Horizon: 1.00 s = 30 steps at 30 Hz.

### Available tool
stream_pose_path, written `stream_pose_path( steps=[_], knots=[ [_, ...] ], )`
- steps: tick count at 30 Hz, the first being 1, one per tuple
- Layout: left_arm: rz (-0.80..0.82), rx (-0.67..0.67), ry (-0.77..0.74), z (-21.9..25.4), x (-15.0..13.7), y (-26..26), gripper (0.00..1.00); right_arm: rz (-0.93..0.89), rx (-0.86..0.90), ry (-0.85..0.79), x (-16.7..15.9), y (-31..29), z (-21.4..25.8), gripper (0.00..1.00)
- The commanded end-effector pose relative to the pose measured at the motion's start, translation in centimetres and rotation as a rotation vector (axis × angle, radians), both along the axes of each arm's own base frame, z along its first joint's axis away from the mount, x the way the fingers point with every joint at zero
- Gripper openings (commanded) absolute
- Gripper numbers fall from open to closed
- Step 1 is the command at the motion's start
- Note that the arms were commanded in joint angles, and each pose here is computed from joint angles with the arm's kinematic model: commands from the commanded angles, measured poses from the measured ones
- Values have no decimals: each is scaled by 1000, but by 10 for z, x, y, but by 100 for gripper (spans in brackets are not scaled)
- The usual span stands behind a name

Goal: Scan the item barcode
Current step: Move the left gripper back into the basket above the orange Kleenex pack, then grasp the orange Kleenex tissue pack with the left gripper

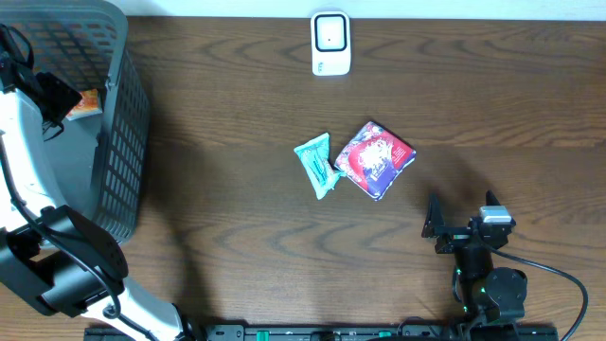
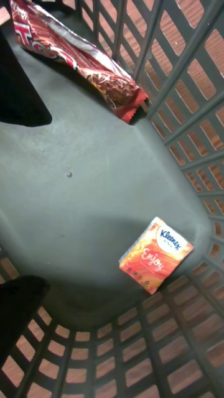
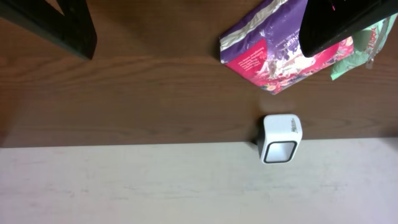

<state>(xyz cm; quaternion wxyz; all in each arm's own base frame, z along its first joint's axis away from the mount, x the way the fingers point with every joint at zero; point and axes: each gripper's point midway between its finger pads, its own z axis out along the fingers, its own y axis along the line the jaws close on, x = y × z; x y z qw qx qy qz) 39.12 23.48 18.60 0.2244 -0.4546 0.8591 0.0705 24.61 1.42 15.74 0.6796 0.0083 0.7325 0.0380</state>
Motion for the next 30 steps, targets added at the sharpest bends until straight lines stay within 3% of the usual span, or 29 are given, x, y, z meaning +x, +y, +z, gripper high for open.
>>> stream_pose_path(
  steps=[1,14,30],
  knots=[
    [4,-2,35,-8,-5,2,75,-2,-9,2,0,-1,-1,99],
    [4,-4,36,-12,-4,3,75,-2,-8,2,0,-1,-1,99],
    [-13,-19,-5,-38,25,11,75,-2,-8,2,0,-1,-1,99]
  ],
)
